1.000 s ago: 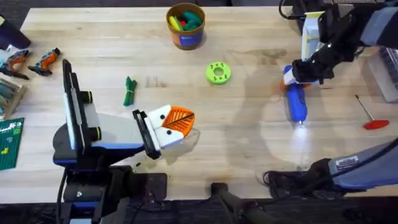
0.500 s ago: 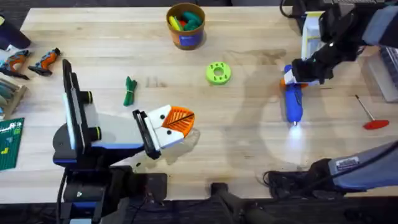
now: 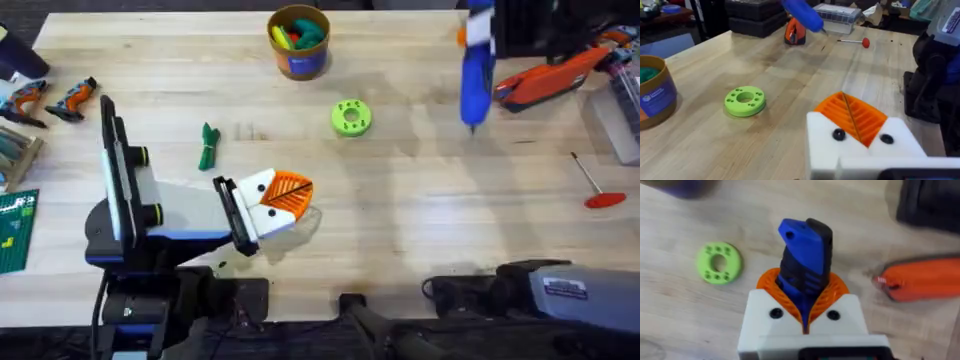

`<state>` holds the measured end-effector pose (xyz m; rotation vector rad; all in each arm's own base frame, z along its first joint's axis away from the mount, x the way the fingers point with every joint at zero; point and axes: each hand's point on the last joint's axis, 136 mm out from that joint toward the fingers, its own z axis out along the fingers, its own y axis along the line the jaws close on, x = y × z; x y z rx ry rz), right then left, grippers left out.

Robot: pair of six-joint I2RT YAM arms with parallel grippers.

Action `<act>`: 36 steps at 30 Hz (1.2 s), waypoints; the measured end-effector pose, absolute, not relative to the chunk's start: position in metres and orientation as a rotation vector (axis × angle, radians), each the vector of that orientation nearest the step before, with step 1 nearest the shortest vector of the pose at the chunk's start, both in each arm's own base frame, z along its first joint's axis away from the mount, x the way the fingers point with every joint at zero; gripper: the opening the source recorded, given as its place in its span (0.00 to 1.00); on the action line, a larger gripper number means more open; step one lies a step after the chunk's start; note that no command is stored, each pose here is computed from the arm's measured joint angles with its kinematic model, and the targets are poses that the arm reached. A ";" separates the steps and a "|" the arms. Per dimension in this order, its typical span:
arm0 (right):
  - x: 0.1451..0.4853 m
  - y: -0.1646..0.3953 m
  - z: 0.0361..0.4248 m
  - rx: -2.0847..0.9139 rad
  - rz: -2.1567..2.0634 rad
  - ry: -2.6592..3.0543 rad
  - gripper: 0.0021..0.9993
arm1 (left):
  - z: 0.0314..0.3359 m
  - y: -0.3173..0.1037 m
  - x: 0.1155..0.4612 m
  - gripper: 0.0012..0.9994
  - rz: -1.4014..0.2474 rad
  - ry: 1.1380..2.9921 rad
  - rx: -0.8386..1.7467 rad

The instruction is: Pick up the gripper from the table and insert it into the empty holder that is missing its gripper. Then pick up a screw, insert it into the mounting hole, and use the screwdriver to tighten it. Finally, clean up the table by picking up the vegetable and placing it into the bucket.

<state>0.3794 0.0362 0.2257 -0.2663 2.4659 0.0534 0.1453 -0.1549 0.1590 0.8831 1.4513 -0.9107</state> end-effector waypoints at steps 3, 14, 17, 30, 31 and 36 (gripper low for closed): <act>0.385 0.067 0.269 -0.350 0.085 2.329 0.02 | 0.159 -0.155 0.145 0.00 -0.911 1.451 0.883; 0.368 0.170 0.417 -0.495 0.380 1.771 0.02 | 0.159 -0.155 0.145 0.00 -0.910 1.451 0.883; 0.356 0.182 0.429 -0.528 0.478 1.728 0.02 | 0.159 -0.155 0.145 0.00 -0.911 1.451 0.883; 0.341 0.227 0.422 -0.685 0.844 1.380 0.02 | 0.159 -0.155 0.145 0.00 -0.910 1.451 0.883; 0.338 0.228 0.417 -0.697 0.872 1.351 0.02 | 0.159 -0.155 0.145 0.00 -0.910 1.451 0.883; 0.317 0.233 0.394 -0.715 1.014 1.249 0.02 | 0.159 -0.155 0.145 0.00 -0.910 1.451 0.884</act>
